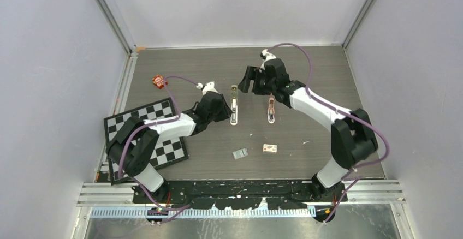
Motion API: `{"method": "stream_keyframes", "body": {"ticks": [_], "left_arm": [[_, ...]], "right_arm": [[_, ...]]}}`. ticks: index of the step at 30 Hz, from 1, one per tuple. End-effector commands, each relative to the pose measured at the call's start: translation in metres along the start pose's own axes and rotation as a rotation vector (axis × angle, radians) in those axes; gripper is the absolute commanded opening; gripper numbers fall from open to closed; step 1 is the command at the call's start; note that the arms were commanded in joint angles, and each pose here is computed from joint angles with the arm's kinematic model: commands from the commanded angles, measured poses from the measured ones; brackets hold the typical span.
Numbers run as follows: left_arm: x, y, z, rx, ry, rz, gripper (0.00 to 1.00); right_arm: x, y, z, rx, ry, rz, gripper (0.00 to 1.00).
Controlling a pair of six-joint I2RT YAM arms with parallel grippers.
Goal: Load the staples into the stapler
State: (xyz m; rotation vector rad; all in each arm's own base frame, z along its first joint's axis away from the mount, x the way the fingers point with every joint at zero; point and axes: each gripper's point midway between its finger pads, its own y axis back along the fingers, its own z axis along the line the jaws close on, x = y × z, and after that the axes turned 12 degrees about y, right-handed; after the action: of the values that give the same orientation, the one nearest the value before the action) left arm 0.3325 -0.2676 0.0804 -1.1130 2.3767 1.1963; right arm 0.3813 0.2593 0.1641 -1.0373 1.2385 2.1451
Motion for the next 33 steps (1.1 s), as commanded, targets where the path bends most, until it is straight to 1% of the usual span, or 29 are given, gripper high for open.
{"method": "stream_keyframes", "body": {"ticks": [1, 3, 8, 14, 17, 20, 22, 27, 33], "left_arm": [[0.000, -0.013, -0.014, 0.078, 0.011, 0.008, 0.34], [0.004, -0.018, -0.014, 0.093, 0.012, 0.019, 0.34], [0.009, -0.028, -0.007, 0.079, 0.002, 0.031, 0.32], [0.009, -0.033, 0.000, 0.051, -0.029, 0.027, 0.26], [0.010, -0.035, 0.002, 0.042, -0.044, 0.029, 0.24], [0.012, -0.039, 0.004, 0.032, -0.051, 0.034, 0.22], [0.015, -0.042, 0.006, 0.027, -0.051, 0.043, 0.22], [0.016, -0.046, 0.011, 0.008, -0.056, 0.043, 0.20], [0.017, -0.044, 0.020, -0.033, -0.067, 0.044, 0.20]], "right_arm": [[-0.043, -0.021, 0.018, -0.167, 0.019, -0.060, 0.81], [-0.045, -0.033, 0.018, -0.213, 0.011, -0.043, 0.79], [-0.048, -0.058, 0.020, -0.314, -0.005, -0.001, 0.67], [-0.039, -0.083, 0.024, -0.385, -0.008, 0.061, 0.64], [-0.032, -0.086, 0.027, -0.419, -0.005, 0.084, 0.53], [-0.028, -0.081, 0.029, -0.439, -0.002, 0.102, 0.43], [-0.027, -0.075, 0.032, -0.454, 0.000, 0.109, 0.40], [-0.018, -0.053, 0.037, -0.465, -0.004, 0.130, 0.38], [0.010, -0.028, 0.037, -0.434, -0.007, 0.165, 0.38]]}}
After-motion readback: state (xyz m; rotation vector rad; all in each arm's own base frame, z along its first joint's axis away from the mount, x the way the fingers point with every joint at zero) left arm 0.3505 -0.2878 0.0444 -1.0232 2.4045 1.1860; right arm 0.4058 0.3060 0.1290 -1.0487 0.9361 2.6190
